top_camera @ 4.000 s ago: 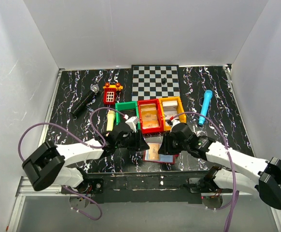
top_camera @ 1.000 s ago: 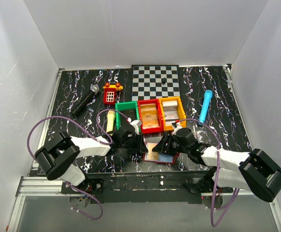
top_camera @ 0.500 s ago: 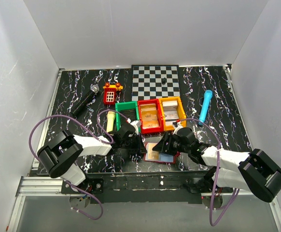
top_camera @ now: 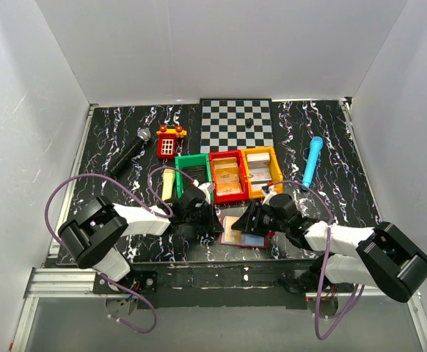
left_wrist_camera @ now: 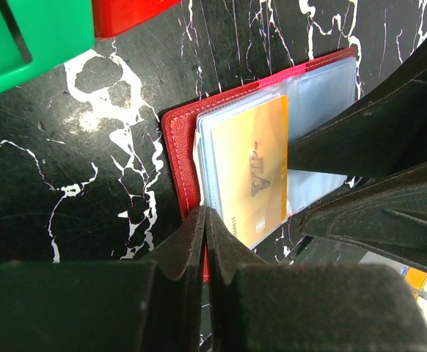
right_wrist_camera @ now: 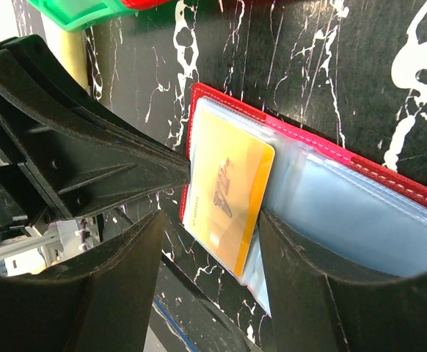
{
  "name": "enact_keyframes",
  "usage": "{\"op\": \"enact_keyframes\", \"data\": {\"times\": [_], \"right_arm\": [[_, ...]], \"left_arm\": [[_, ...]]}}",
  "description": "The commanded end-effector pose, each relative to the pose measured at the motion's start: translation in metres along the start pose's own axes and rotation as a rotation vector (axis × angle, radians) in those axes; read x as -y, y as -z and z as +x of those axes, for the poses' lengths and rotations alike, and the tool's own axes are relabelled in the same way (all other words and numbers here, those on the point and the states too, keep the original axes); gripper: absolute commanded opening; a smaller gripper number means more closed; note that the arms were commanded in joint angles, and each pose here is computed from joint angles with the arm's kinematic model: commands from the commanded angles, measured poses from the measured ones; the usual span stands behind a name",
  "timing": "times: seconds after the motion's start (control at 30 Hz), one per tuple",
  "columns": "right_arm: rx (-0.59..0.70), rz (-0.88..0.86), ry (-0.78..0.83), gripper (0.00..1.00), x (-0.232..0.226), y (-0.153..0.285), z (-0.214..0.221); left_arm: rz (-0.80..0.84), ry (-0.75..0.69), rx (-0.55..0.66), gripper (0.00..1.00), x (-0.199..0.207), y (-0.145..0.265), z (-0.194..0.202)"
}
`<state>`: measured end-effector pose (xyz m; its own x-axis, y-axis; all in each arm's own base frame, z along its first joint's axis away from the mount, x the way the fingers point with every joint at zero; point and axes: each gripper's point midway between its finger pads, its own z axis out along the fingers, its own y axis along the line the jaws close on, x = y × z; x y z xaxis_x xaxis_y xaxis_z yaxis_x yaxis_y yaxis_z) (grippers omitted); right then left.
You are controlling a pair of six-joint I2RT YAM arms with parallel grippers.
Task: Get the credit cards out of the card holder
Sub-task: Remove the credit card from the card holder.
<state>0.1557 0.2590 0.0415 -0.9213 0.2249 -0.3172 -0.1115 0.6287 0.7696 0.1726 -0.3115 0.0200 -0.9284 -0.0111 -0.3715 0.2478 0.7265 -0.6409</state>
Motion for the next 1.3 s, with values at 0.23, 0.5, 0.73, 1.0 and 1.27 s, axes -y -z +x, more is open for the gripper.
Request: {"op": "enact_keyframes", "data": {"times": [0.23,0.5,0.73,1.0,1.27], "right_arm": [[0.002,-0.078,0.014,0.54,-0.011,0.001,0.000],[0.009,-0.091,0.017,0.42,-0.011,0.002,0.000],[0.004,-0.078,0.002,0.42,-0.007,0.001,0.001],[0.001,-0.075,-0.005,0.43,-0.006,0.000,0.000],[-0.009,-0.071,-0.008,0.45,-0.005,-0.002,0.001]], "left_arm": [[-0.069,0.008,-0.041,0.00,-0.021,-0.007,0.014],[-0.075,0.008,-0.041,0.00,-0.022,-0.006,0.014],[-0.040,-0.015,0.008,0.10,-0.005,0.009,0.000],[0.013,-0.040,0.075,0.23,0.016,0.028,-0.016],[0.024,-0.050,0.088,0.36,0.021,0.034,-0.019]]}}
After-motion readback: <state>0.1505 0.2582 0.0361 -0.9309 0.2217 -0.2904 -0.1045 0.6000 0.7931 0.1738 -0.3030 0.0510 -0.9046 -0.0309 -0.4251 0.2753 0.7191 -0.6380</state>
